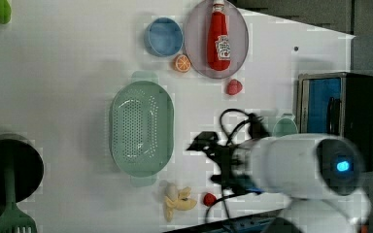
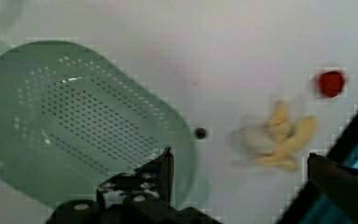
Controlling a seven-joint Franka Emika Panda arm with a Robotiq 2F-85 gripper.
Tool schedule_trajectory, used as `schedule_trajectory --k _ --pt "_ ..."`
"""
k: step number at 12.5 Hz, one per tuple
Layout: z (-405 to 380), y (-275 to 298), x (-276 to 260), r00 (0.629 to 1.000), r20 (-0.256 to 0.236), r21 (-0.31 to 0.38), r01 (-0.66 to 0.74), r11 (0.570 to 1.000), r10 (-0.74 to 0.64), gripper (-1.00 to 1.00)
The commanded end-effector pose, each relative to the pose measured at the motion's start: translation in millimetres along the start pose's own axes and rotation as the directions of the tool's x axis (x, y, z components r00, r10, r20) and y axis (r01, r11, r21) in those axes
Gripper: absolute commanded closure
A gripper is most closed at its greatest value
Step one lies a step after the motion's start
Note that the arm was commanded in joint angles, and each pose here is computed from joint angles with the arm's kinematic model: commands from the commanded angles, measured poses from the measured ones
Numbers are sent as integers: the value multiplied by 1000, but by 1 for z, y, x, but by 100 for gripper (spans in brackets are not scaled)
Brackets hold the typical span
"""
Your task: Drag strainer left to right.
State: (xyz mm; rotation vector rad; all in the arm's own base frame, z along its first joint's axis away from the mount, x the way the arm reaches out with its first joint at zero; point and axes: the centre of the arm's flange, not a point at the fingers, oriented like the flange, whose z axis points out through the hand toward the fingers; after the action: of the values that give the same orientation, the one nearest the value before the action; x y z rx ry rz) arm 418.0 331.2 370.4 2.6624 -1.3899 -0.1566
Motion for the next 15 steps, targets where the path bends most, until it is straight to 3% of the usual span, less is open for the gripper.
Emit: schedule_trajectory --k 1,4,9,15 --pt "-2 -16 4 943 67 93 -331 939 326 -100" --pt "65 -24 8 889 131 67 -449 891 438 -100" --pt "144 -45 24 852 234 90 -499 862 469 -100" --pt "199 -48 43 826 247 74 -537 840 506 -100"
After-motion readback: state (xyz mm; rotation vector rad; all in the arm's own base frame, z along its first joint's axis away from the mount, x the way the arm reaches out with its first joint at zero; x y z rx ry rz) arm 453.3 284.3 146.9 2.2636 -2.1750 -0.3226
